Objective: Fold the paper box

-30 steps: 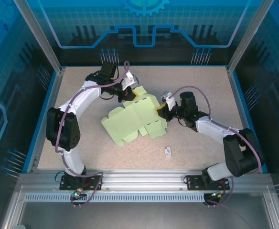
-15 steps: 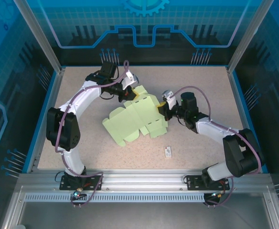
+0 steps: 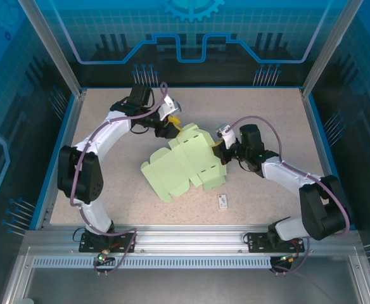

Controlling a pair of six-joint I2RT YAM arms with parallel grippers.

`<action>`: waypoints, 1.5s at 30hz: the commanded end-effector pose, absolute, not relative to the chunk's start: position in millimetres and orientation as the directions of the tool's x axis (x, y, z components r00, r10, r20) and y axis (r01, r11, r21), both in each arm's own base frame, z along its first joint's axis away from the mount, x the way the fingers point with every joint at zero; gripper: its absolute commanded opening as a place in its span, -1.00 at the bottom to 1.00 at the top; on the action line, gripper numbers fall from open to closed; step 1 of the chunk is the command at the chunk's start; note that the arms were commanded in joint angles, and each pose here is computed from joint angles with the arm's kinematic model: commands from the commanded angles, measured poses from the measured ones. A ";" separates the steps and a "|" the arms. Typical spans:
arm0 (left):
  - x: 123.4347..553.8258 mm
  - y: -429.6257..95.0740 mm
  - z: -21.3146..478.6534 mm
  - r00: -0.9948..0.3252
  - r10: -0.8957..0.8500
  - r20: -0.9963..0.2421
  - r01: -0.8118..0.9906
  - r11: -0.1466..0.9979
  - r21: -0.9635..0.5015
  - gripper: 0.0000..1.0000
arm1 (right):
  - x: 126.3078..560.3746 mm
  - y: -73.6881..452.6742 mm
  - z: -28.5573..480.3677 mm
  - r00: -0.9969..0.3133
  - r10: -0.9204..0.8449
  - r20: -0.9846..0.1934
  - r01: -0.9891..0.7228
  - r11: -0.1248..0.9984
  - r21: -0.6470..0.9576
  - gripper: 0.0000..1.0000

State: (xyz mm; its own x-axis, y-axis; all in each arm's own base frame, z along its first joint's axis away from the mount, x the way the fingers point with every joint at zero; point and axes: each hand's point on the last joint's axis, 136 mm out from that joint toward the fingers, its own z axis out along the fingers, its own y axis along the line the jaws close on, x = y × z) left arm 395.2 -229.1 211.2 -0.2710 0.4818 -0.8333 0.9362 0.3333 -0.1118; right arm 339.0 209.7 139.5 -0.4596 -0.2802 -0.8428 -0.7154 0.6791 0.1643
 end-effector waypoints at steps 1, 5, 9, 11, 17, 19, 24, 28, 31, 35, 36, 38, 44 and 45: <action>389.9 -218.6 231.6 -0.232 0.459 -0.858 0.929 0.366 -0.056 0.13 | 344.6 204.5 164.7 -0.434 -0.266 -0.861 -0.713 0.686 0.147 -1.00; 379.6 -213.3 228.0 -0.233 0.445 -0.865 0.918 0.393 -0.045 0.36 | 344.9 206.4 175.9 -0.426 -0.261 -0.866 -0.722 0.675 0.151 -1.00; 377.7 -212.2 220.6 -0.233 0.452 -0.861 0.918 0.393 -0.042 0.43 | 343.0 210.7 187.0 -0.404 -0.258 -0.877 -0.743 0.652 0.151 -1.00; 379.3 -212.9 216.3 -0.243 0.457 -0.855 0.920 0.389 -0.054 0.44 | 342.1 212.5 191.7 -0.394 -0.256 -0.883 -0.752 0.642 0.150 -1.00; 386.3 -217.3 203.8 -0.229 0.467 -0.854 0.933 0.356 -0.055 0.44 | 336.2 217.3 202.3 -0.360 -0.261 -0.896 -0.786 0.601 0.141 -1.00; 387.2 -220.1 203.9 -0.234 0.461 -0.856 0.938 0.340 -0.073 0.40 | 334.5 217.8 204.4 -0.349 -0.261 -0.900 -0.794 0.593 0.135 -1.00; 390.3 -224.2 203.4 -0.261 0.455 -0.852 0.940 0.321 -0.116 0.16 | 331.2 220.3 208.1 -0.322 -0.262 -0.910 -0.811 0.573 0.122 -1.00; 387.5 -226.8 205.3 -0.277 0.444 -0.852 0.941 0.302 -0.149 -0.20 | 332.8 219.6 208.0 -0.314 -0.268 -0.911 -0.810 0.576 0.109 -1.00; 385.1 -228.2 208.4 -0.289 0.431 -0.855 0.940 0.298 -0.168 -0.58 | 336.2 218.7 210.8 -0.312 -0.266 -0.912 -0.803 0.587 0.103 -1.00; 382.8 -227.2 212.2 -0.325 0.422 -0.846 0.928 0.316 -0.199 -0.78 | 344.9 213.4 212.8 -0.319 -0.274 -0.907 -0.766 0.638 0.078 -1.00; 382.5 -226.7 214.4 -0.334 0.417 -0.845 0.924 0.322 -0.206 -0.81 | 347.1 211.7 211.6 -0.320 -0.284 -0.904 -0.751 0.657 0.060 -1.00; 381.2 -227.5 220.8 -0.361 0.396 -0.844 0.912 0.339 -0.230 -0.91 | 352.9 207.3 207.0 -0.313 -0.329 -0.891 -0.703 0.711 -0.015 -1.00; 377.6 -225.6 239.4 -0.440 0.326 -0.837 0.866 0.400 -0.300 -1.00 | 364.4 203.5 213.7 -0.235 -0.452 -0.860 -0.555 0.789 -0.263 -1.00; 377.2 -225.3 240.0 -0.452 0.318 -0.833 0.859 0.407 -0.311 -1.00 | 365.7 204.0 214.4 -0.221 -0.479 -0.850 -0.528 0.791 -0.308 -1.00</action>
State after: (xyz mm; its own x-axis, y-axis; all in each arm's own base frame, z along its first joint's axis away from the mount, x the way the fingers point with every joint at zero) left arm 384.7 -224.4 206.5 -0.4383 0.3912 -0.8093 0.8720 0.4033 -0.2773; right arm 352.7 215.5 193.6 -0.2848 -0.4108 -0.8661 -0.6536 0.7442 -0.1380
